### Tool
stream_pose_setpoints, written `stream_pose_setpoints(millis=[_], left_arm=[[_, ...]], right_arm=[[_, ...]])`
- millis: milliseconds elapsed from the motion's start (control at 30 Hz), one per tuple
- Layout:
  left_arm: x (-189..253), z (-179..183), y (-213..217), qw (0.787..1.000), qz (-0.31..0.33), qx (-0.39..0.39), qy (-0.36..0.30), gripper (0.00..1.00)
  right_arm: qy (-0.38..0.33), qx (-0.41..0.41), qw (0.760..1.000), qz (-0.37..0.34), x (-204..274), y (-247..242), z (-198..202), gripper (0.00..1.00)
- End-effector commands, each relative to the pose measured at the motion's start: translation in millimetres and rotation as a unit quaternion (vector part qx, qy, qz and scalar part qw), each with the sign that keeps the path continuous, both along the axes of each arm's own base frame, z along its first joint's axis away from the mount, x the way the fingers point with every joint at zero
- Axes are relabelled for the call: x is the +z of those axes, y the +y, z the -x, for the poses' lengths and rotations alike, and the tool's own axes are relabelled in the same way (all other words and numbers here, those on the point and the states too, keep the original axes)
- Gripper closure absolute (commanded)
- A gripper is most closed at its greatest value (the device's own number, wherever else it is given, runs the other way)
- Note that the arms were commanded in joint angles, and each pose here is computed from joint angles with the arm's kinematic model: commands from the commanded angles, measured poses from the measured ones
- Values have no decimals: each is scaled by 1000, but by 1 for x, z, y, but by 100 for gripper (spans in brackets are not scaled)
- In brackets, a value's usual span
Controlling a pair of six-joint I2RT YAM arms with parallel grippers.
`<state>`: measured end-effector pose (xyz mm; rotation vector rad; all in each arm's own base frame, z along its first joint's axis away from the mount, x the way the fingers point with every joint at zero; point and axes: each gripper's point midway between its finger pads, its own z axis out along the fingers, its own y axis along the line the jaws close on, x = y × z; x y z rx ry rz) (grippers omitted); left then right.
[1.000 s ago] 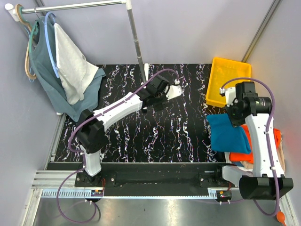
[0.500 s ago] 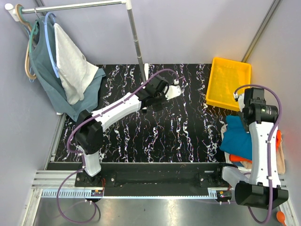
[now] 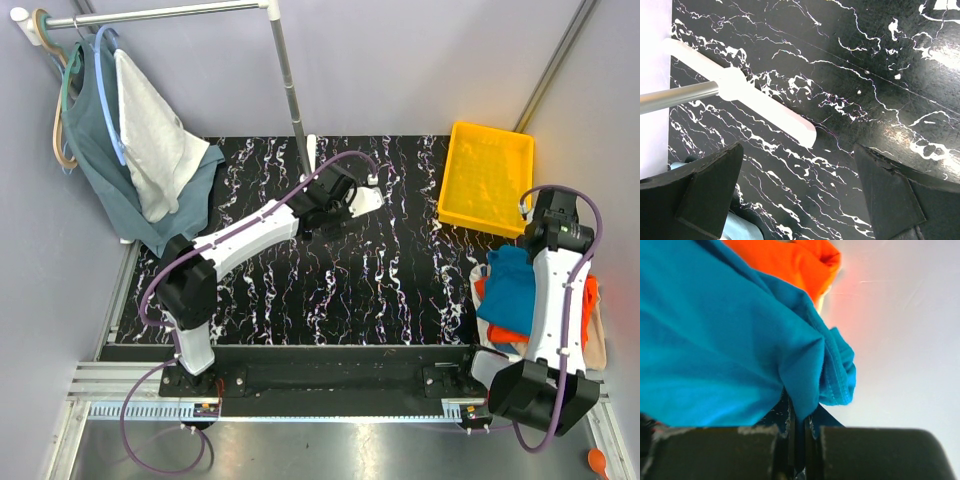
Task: Fold and stack the t-shirts
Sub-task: Neatly place the folded tshirt to the corner
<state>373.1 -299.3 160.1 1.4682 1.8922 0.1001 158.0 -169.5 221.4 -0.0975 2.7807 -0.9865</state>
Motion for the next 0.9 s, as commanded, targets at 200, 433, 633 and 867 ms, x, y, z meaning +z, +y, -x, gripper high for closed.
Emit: stream_pose_setpoints(millis=[200, 433, 633, 867], left_arm=[[32, 2, -7, 998, 45, -21, -34, 1], [27, 5, -5, 998, 41, -27, -32, 1], [22, 7, -7, 998, 46, -29, -25, 1], [17, 7, -7, 998, 43, -29, -22, 1]], right_arm=[[42, -27, 996, 79, -16, -48, -7, 100], [75, -52, 992, 87, -40, -75, -2, 100], [84, -60, 991, 87, -56, -87, -3, 100], [87, -64, 989, 97, -70, -98, -13, 100]])
